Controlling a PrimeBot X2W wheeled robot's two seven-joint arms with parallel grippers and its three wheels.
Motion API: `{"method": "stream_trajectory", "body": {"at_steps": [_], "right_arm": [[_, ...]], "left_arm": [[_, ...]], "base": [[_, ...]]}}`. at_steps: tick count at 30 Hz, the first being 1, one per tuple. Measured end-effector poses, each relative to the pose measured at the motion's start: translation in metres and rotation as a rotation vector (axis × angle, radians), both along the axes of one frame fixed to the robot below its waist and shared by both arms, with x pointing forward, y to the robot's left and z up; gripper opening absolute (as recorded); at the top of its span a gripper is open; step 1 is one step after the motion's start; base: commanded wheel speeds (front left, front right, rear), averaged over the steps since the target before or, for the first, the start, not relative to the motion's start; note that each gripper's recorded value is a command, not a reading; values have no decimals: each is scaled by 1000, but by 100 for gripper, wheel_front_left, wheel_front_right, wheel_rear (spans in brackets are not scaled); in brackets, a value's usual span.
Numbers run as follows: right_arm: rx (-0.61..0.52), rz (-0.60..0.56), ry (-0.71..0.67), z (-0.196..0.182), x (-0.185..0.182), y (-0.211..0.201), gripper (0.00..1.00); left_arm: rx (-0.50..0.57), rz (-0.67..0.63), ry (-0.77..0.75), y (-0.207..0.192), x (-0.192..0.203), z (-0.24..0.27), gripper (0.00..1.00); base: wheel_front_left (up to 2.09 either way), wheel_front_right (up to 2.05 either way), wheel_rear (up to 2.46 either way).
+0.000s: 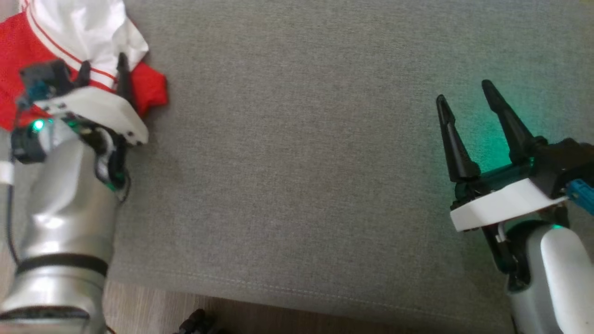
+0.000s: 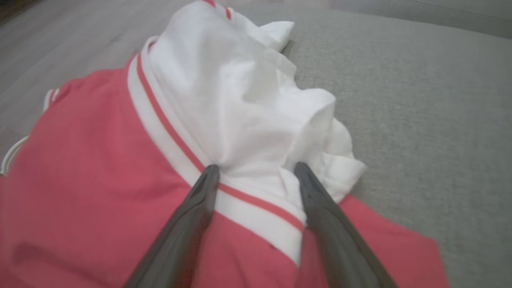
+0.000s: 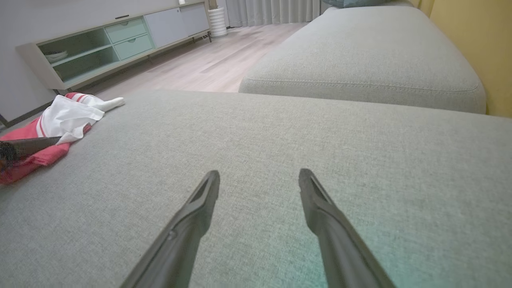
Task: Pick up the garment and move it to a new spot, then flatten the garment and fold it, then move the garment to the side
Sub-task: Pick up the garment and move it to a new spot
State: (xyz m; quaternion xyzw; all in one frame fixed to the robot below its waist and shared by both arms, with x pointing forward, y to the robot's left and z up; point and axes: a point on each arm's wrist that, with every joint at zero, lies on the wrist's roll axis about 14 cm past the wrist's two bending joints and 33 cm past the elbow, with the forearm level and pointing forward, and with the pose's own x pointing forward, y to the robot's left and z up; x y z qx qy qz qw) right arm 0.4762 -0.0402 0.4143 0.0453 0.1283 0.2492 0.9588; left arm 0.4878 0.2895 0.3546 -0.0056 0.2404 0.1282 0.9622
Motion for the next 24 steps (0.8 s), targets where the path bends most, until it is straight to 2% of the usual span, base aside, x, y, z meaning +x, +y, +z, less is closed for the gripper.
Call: {"method": "stream_trajectory", "body": {"at_steps": [2, 4, 9, 16, 24], "right_arm": [[-4, 0, 10, -3, -2, -1, 100], [-3, 0, 12, -2, -3, -1, 100], [0, -7, -1, 4, -4, -2, 100], [22, -44, -97, 41, -8, -8, 100], [26, -100, -138, 70, -41, -24, 100]], "left_arm": [[-13, 10, 27, 5, 5, -1, 100], [-17, 6, 34, 8, 8, 2, 0], [2, 14, 10, 15, 3, 10, 0], [93, 42, -163, 31, -3, 63, 0], [152, 20, -428, 14, -34, 140, 0]], "base": [[0, 0, 0], [0, 0, 0], [0, 0, 0], [0, 0, 0], [0, 0, 0]]}}
